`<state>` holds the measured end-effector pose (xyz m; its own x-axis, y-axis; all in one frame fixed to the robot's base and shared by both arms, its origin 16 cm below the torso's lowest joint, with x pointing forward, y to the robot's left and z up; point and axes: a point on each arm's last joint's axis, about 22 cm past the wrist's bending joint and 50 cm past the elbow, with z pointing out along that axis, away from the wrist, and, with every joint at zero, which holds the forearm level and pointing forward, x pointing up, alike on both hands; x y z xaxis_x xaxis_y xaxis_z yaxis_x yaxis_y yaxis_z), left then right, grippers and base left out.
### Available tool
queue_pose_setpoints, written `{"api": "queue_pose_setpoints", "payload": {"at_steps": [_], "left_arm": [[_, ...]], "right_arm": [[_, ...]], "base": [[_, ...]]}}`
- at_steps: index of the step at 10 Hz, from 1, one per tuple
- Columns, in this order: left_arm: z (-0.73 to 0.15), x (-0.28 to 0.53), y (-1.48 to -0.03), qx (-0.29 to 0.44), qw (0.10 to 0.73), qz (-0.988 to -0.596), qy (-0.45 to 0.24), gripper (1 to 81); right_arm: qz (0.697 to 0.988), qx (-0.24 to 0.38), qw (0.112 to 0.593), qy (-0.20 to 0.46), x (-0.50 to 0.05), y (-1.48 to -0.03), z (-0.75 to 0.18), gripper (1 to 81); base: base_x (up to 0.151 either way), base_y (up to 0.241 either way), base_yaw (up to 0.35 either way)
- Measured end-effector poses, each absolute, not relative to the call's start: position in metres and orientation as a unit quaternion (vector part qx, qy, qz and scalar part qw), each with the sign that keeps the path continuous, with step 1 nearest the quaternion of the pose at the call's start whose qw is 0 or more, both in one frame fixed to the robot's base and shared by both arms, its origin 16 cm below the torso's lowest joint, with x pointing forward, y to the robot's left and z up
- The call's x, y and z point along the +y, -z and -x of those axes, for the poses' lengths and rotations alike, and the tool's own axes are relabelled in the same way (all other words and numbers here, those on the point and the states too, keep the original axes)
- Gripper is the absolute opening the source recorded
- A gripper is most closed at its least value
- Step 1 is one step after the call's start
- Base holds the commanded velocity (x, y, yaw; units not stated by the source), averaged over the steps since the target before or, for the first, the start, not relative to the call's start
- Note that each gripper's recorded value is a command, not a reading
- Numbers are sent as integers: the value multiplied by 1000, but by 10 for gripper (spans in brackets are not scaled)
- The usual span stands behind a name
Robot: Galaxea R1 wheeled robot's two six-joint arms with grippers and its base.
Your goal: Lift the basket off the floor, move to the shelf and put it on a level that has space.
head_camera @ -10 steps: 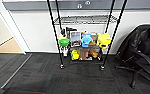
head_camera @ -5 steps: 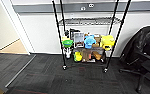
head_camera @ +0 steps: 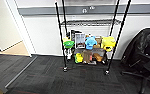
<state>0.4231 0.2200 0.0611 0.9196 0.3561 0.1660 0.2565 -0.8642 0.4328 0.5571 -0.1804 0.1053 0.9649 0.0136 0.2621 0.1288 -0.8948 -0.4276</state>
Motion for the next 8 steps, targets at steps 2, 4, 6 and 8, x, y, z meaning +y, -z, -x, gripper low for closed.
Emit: {"api": "queue_pose_setpoints", "payload": {"at_steps": [2,4,6,8], "left_arm": [[-423,220,-46,160,205,-958,-118,811],[-425,218,-40,160,207,-958,-115,811],[-437,219,-43,158,208,-958,-122,811],[-457,219,-49,156,209,-956,-138,811]], "right_arm": [[968,-29,219,122,-189,-85,-554,811],[970,-13,215,112,-195,-72,-550,811],[969,-8,214,120,-195,-77,-565,811],[970,-5,209,126,-194,-77,-575,811]], "base": [[0,0,0],[0,0,0],[0,0,0],[0,0,0]]}}
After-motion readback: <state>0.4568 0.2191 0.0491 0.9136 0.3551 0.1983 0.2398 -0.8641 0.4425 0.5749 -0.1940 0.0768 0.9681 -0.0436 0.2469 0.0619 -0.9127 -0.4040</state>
